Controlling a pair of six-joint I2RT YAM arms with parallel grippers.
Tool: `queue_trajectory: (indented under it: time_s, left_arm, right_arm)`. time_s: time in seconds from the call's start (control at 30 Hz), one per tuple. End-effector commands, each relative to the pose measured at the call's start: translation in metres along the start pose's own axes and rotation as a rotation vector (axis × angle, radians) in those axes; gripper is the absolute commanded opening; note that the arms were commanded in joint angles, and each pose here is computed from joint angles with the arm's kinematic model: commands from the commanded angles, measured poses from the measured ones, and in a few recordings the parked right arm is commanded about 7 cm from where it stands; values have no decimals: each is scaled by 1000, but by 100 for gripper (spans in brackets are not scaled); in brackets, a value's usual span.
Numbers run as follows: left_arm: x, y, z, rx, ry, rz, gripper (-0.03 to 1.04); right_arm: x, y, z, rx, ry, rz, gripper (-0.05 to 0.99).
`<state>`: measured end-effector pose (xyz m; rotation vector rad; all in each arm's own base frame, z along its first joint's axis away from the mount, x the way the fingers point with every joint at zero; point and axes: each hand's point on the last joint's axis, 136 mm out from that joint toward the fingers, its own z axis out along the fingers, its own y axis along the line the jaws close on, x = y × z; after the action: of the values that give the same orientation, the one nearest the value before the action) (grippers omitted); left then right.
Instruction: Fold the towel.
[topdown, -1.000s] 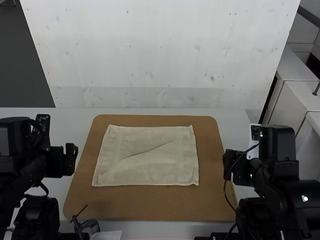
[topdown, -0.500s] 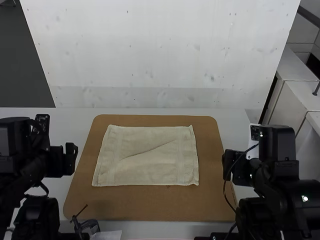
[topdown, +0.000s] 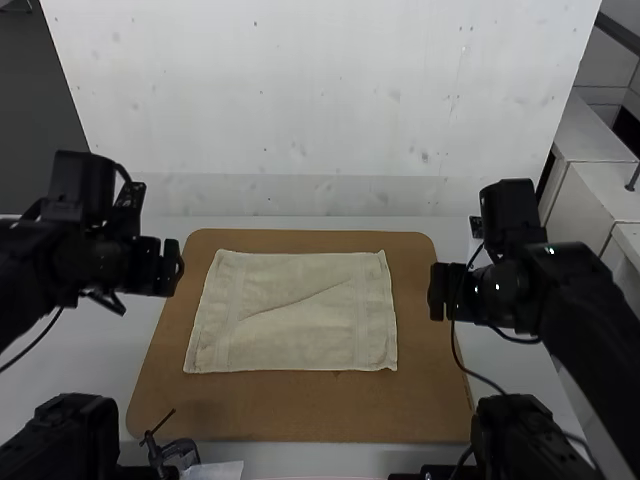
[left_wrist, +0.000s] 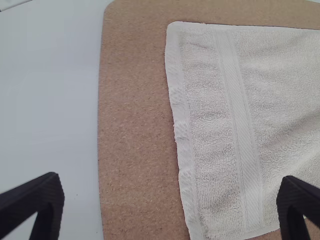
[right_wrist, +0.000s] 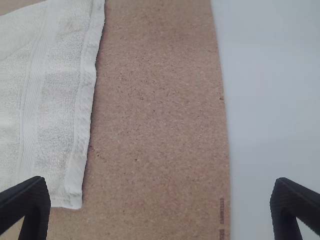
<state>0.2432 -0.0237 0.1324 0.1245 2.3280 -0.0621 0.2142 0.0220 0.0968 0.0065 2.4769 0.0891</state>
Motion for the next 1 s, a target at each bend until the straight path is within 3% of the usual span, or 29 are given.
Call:
queue_trajectory:
  time_s: [0.0,0.23,0.4,0.83,0.97]
  left_arm:
    - [-27,-4,16,12,16,-4,95]
    - [-39,-1,68,0,162,-22,98]
    - [-40,9,98,-18,211,-37,98]
    - [-50,16,111,-3,183,-45,95]
    - [-48,16,113,1,188,-48,95]
  right_arm:
    - [-19,7,23,-11,85,14,96]
    - [-66,14,83,-5,189,47,96]
    - [-76,35,132,-11,288,29,96]
    - [-109,70,208,-20,362,27,89]
    - [-104,78,223,-13,393,27,89]
